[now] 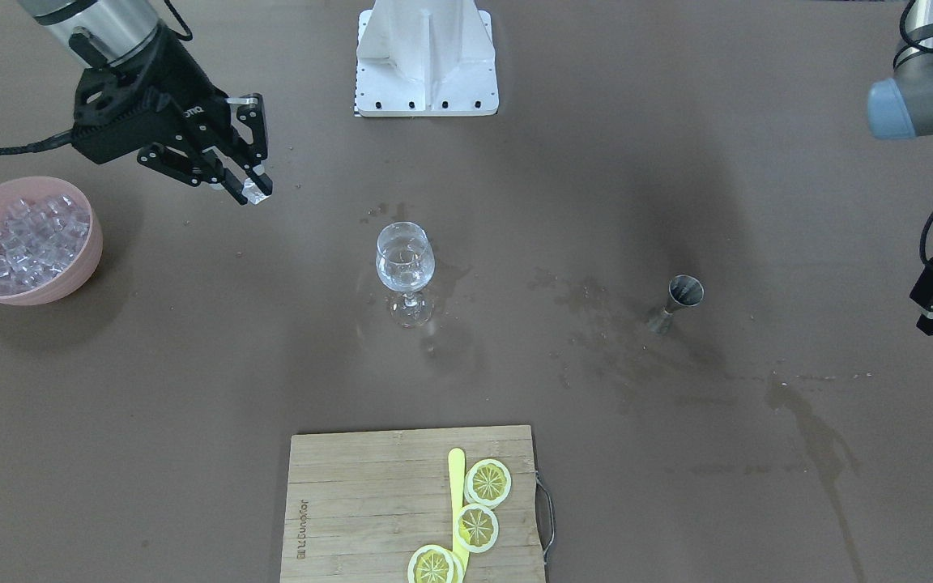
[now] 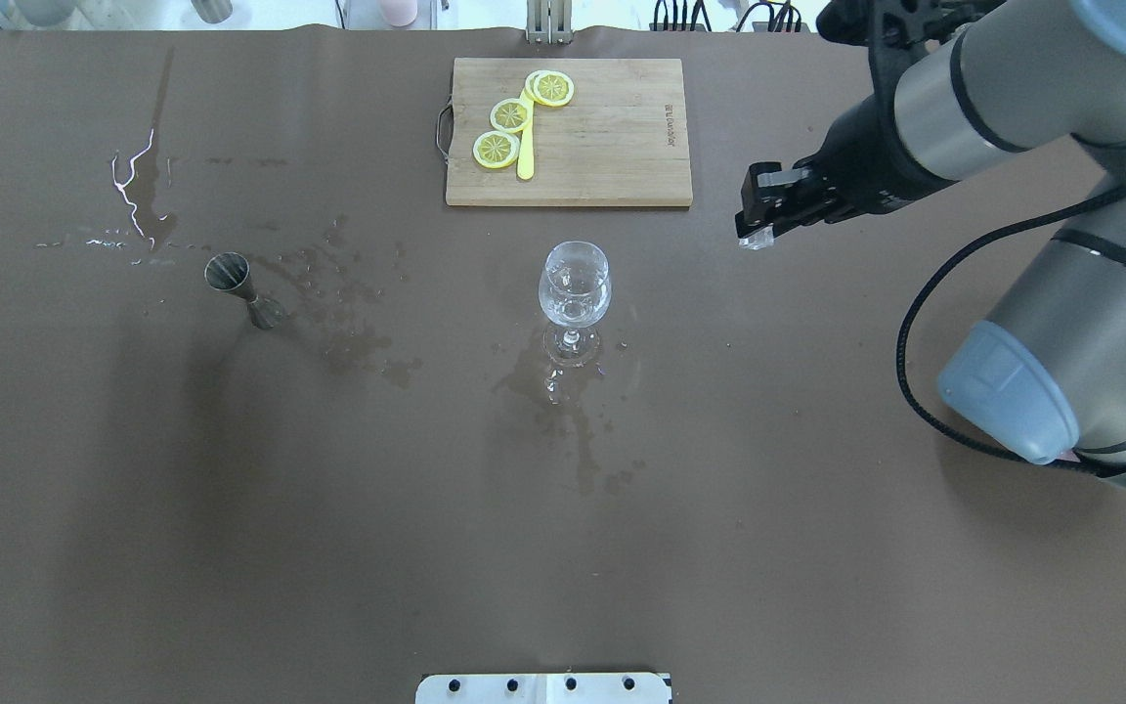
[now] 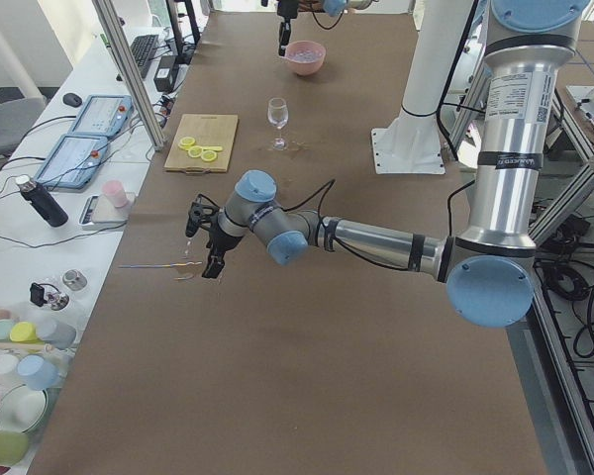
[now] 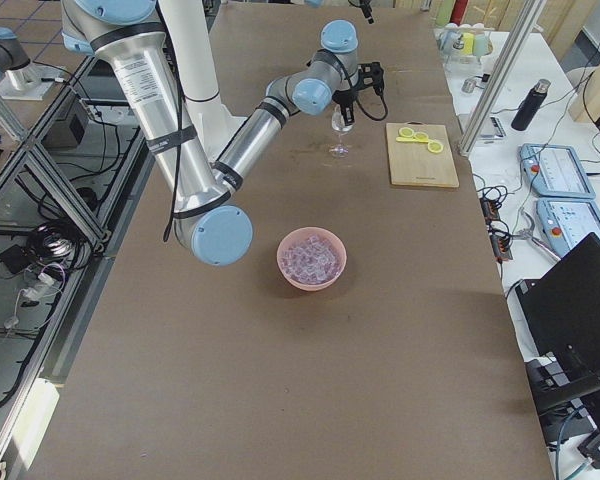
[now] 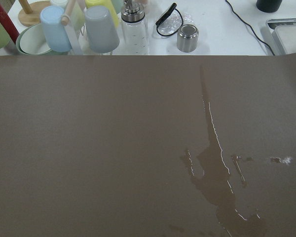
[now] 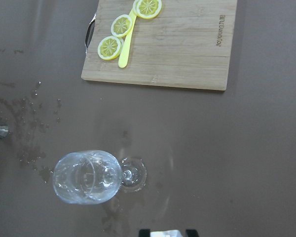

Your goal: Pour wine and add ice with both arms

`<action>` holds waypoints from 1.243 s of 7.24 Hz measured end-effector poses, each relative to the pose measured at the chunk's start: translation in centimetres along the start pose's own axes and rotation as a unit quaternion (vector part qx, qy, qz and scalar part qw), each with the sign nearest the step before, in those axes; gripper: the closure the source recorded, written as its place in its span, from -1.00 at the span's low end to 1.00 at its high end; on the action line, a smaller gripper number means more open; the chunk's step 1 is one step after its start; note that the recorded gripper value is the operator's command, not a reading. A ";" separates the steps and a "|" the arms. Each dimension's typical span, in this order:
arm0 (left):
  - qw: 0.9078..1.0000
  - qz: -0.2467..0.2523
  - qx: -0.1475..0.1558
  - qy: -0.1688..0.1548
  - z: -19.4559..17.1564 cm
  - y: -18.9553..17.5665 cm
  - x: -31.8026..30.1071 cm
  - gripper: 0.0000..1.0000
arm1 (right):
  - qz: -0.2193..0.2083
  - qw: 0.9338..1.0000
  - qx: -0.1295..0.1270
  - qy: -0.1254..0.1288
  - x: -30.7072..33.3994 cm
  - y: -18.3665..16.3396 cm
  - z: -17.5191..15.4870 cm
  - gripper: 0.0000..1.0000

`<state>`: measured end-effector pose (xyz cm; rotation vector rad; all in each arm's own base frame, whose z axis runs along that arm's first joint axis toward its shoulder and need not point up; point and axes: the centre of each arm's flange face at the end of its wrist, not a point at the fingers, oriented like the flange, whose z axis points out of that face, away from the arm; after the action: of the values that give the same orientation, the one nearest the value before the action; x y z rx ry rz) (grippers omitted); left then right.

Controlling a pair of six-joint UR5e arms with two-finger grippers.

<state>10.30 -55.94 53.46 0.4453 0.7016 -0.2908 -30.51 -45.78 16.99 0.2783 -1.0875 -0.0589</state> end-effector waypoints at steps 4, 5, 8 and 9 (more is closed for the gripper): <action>0.994 -0.002 -0.107 0.006 -1.5 -3.1 -3.2 -0.96 | 0.002 1.000 0.026 0.004 -5.9 -0.4 4.4 1.00; 0.992 0.038 -0.123 -0.005 -2.2 -4.4 -4.2 -0.96 | 0.010 0.999 0.032 -0.005 -6.9 -1.0 5.9 1.00; 0.986 0.066 -0.149 -0.020 -3.3 -6.4 -5.1 -0.96 | 0.020 0.998 0.056 -0.015 -9.2 -1.1 9.2 1.00; 0.986 0.067 -0.149 -0.020 -3.4 -6.4 -5.1 -0.96 | 0.020 0.998 0.056 -0.016 -9.7 -1.1 9.7 1.00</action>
<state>2.13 -59.34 52.74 0.1986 0.6591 -0.0650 -43.52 -46.97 12.53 0.3577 -1.1289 0.0347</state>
